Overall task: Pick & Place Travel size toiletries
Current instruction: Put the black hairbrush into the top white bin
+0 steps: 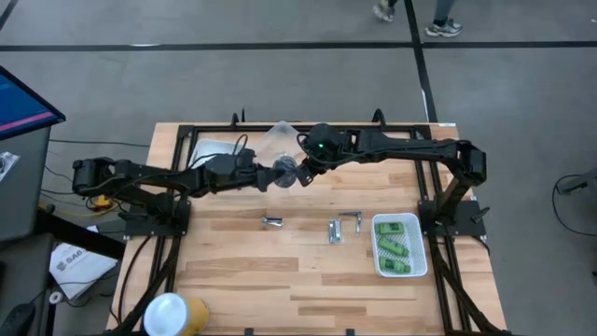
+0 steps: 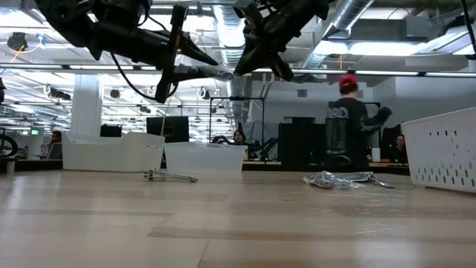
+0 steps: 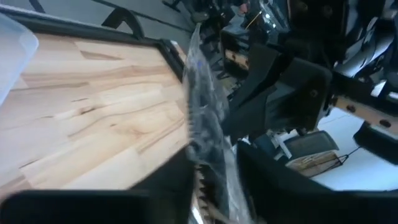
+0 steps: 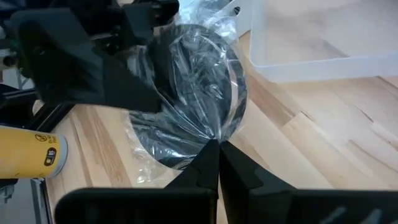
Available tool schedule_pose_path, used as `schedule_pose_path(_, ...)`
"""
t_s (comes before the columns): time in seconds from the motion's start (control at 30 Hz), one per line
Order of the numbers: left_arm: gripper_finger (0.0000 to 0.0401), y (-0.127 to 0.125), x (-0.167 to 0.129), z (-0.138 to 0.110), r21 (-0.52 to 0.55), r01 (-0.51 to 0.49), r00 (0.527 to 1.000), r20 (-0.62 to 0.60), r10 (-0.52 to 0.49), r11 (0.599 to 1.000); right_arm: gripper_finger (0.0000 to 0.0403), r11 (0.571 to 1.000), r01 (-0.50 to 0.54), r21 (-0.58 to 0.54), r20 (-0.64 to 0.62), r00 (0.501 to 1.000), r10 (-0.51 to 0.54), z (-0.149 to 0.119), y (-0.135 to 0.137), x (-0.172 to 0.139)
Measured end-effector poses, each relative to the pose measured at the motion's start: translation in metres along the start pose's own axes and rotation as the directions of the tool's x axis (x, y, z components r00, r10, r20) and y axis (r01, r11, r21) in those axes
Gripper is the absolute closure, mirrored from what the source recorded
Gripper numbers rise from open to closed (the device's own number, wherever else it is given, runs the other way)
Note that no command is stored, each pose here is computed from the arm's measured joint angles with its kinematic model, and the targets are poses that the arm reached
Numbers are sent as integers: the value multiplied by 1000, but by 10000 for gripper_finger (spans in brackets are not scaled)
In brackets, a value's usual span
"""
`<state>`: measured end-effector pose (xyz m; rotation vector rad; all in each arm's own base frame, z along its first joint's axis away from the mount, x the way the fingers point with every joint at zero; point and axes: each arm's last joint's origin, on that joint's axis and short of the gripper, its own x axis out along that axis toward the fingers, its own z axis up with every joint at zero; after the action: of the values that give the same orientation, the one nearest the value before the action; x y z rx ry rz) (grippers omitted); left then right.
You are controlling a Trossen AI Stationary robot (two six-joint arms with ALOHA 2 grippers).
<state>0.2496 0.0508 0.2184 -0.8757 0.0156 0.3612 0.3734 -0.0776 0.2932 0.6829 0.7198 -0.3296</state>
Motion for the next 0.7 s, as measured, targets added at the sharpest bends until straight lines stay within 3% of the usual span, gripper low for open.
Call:
schedule_pose_path(0.13,380,-1,0,1,13,12,1000,9,-12,1000,403,1000,-2,-2,0,1000,2,0,1,0)
schedule_pose_path(0.37,374,-1,0,1,33,14,1000,10,-14,999,403,999,-10,-38,9,1000,11,0,3,0)
schedule_pose_path(0.47,381,-2,-1,2,61,16,1000,16,-17,998,394,989,-12,-147,11,1000,14,0,3,-1)
schedule_pose_path(0.57,381,-5,-5,6,91,9,999,49,-14,996,369,965,-10,-260,2,1000,11,-1,4,-15)
schedule_pose_path(0.7,381,-10,-18,15,155,-48,994,109,31,987,318,960,-15,-281,55,998,32,6,3,-42)
